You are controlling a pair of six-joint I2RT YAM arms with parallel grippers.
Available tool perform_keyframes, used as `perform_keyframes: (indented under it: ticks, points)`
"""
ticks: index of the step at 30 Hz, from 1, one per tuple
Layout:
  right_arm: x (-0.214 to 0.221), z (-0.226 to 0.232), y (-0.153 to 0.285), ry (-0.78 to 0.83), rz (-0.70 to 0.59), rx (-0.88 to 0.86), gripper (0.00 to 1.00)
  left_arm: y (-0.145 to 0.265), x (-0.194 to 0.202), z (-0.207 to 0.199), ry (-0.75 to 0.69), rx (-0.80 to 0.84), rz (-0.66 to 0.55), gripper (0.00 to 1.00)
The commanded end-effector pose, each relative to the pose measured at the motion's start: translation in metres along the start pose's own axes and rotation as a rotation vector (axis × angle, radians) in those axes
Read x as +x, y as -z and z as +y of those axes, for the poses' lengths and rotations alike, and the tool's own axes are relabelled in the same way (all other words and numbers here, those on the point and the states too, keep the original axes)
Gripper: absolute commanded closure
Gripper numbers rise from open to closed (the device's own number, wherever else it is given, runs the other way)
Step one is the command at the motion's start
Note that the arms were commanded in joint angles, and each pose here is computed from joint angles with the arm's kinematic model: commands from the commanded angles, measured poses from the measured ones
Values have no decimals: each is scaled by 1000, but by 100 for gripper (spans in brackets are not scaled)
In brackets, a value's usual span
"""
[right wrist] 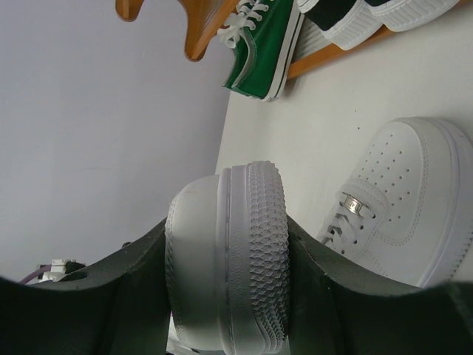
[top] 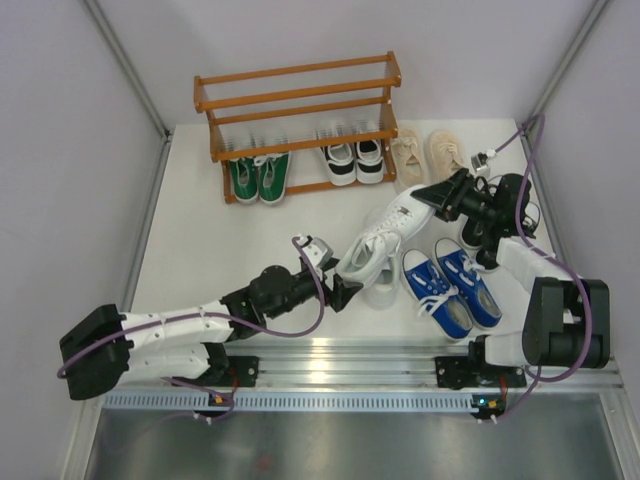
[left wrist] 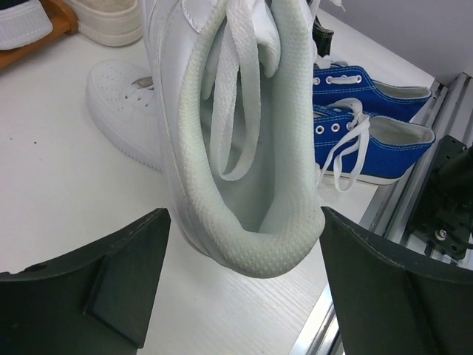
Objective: Place and organize the shoes onto the shoe shelf
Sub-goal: Pick up the shoe at the center of the board.
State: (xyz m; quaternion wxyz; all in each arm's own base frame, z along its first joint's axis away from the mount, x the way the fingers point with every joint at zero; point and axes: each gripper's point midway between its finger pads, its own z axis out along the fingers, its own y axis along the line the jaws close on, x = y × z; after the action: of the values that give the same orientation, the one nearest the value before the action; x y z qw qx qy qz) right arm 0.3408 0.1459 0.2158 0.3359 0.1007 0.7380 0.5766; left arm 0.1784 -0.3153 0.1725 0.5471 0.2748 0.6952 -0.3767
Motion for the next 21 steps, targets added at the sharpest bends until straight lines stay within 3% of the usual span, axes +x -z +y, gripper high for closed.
perform_keyframes:
  ticks: [1,5,12,15,16,17,21]
  points:
    - [-6,30,2,49,-3,-78,100,-11,-23,-3,-4,3,-78,14]
    - [-4,29,1,46,3,-77,100,-23,-24,-1,1,-23,-68,19]
    - [-3,28,0,49,7,-76,100,-32,-32,6,31,-66,-106,39]
    - [-3,27,0,49,9,-75,100,-31,-39,-1,32,-35,-119,35]
    - [-2,27,-1,47,12,-73,100,-31,-40,-2,29,-26,-121,25]
    - [-2,26,-1,48,12,-72,100,-30,-42,-4,33,-18,-127,22]
    - [-2,26,-1,52,11,-71,100,-24,-47,-7,44,-4,-151,16]
